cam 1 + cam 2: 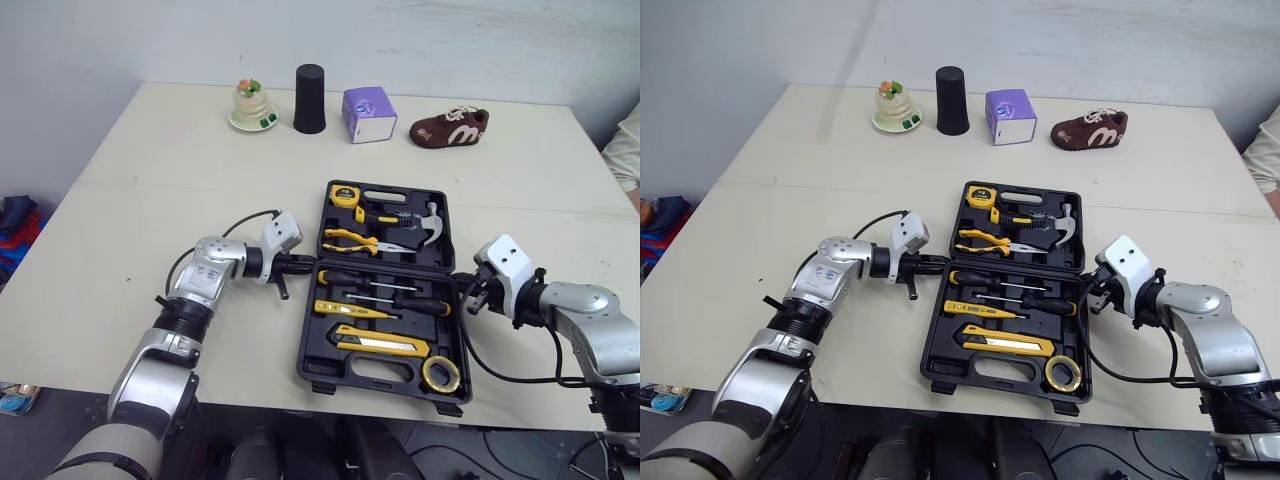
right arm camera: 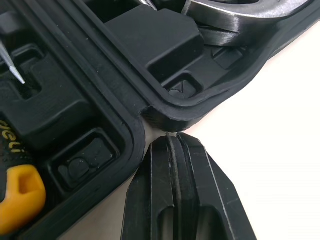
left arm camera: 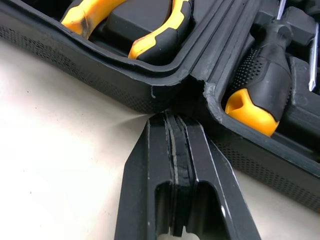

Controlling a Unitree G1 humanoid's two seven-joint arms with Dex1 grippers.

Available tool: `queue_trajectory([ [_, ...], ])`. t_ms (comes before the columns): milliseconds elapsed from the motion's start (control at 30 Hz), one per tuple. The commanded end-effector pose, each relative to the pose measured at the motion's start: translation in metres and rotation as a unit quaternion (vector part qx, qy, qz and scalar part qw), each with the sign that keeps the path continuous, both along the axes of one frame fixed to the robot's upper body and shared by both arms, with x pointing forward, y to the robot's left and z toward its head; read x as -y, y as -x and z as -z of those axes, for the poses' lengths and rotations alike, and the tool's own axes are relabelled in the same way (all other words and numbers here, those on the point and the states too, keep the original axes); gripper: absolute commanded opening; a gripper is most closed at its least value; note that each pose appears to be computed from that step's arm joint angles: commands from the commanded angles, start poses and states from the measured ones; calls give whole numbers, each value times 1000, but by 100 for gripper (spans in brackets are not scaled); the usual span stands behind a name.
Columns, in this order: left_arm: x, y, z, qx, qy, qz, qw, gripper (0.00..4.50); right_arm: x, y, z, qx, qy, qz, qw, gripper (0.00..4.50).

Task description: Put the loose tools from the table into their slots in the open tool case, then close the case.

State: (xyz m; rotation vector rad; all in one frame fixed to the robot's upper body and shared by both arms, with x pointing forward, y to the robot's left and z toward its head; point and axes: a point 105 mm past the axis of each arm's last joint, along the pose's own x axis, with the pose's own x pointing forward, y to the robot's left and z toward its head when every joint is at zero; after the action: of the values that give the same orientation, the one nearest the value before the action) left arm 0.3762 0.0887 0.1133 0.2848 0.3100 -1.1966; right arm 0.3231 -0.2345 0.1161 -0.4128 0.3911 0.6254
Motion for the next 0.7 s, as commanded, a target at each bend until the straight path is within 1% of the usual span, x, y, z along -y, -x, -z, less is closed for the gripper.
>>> queue_trajectory([
  [33,-25,1,-12,3,6,-26,1000,4,22,3,-20,34,28,31,999,0],
  [133,-49,4,-21,-10,3,-55,998,4,32,13,-28,28,19,45,998,0],
  [167,-54,5,-30,-34,27,-74,996,67,33,15,-33,24,4,50,998,32],
  [200,-57,4,-39,-70,58,-97,991,80,32,18,-37,19,-13,52,998,65],
  [233,-58,6,-47,-106,85,-112,984,128,30,19,-41,14,-26,53,998,91],
  [267,-56,11,-56,-149,108,-115,976,172,25,19,-47,7,-44,50,998,135],
  [333,-51,18,-65,-188,121,-116,968,257,18,18,-55,-6,-67,47,997,228],
  [400,-47,8,-66,-204,114,-167,958,341,5,14,-64,-23,-93,43,994,323],
  [467,-44,-1,-67,-216,110,-211,947,439,-3,7,-70,-39,-113,51,992,429],
  [500,-42,-5,-68,-220,110,-225,943,446,-5,4,-73,-46,-121,58,990,441],
  [600,-33,-11,-68,-235,102,-252,933,446,-9,-11,-76,-60,-138,96,984,441],
  [700,-19,-16,-66,-250,89,-259,929,446,-8,-29,-71,-81,-148,150,974,441],
])
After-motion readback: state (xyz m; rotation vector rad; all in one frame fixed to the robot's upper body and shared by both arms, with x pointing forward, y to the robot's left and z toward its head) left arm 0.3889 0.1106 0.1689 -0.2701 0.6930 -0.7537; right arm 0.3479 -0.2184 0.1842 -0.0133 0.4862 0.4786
